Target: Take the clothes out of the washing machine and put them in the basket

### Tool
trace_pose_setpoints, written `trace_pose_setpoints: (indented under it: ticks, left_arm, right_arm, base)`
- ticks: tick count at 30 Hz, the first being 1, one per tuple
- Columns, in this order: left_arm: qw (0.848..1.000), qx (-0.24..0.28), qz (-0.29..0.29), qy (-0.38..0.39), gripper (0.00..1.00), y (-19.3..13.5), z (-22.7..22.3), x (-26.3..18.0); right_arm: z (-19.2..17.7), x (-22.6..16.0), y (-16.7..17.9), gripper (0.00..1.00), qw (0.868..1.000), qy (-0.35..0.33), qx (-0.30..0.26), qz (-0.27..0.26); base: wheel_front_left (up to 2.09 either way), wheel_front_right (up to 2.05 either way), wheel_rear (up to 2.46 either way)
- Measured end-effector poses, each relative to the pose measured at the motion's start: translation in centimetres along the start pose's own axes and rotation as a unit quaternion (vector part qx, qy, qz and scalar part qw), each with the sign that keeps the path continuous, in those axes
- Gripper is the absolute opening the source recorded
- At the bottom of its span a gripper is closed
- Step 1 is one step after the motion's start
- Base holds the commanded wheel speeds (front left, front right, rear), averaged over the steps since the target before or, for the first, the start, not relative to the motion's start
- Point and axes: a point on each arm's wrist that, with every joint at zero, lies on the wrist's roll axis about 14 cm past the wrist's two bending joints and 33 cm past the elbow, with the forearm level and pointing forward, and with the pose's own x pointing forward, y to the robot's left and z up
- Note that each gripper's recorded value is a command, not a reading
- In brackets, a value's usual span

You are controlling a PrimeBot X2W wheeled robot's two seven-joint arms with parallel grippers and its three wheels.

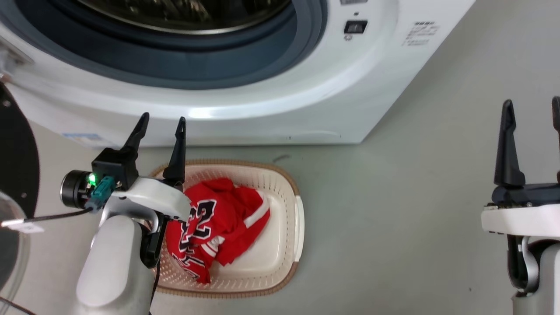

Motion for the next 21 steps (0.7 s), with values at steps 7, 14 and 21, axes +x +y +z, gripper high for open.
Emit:
trace_pose_setpoints:
  ticks: [7,14,21]
  left_arm:
    - [0.994,0.012,0.004,-0.107,1.0,-0.8,7.8,-3.6]
    - [0.986,0.001,0.057,-0.155,1.0,-0.4,10.5,-9.4]
    - [0.982,0.012,0.087,-0.165,1.0,-0.5,10.8,-14.1]
  right_arm:
    - [3.6,-2.5,-1.4,1.0,0.999,-0.029,0.002,-0.019]
    - [5.9,-5.9,-1.4,1.0,0.998,-0.048,0.022,-0.02]
    - [6.9,-9.1,-0.9,1.0,0.998,-0.054,0.036,-0.013]
  base:
    - [0.0,0.0,0.0]
    - [0.0,0.0,0.0]
    - [0.0,0.0,0.0]
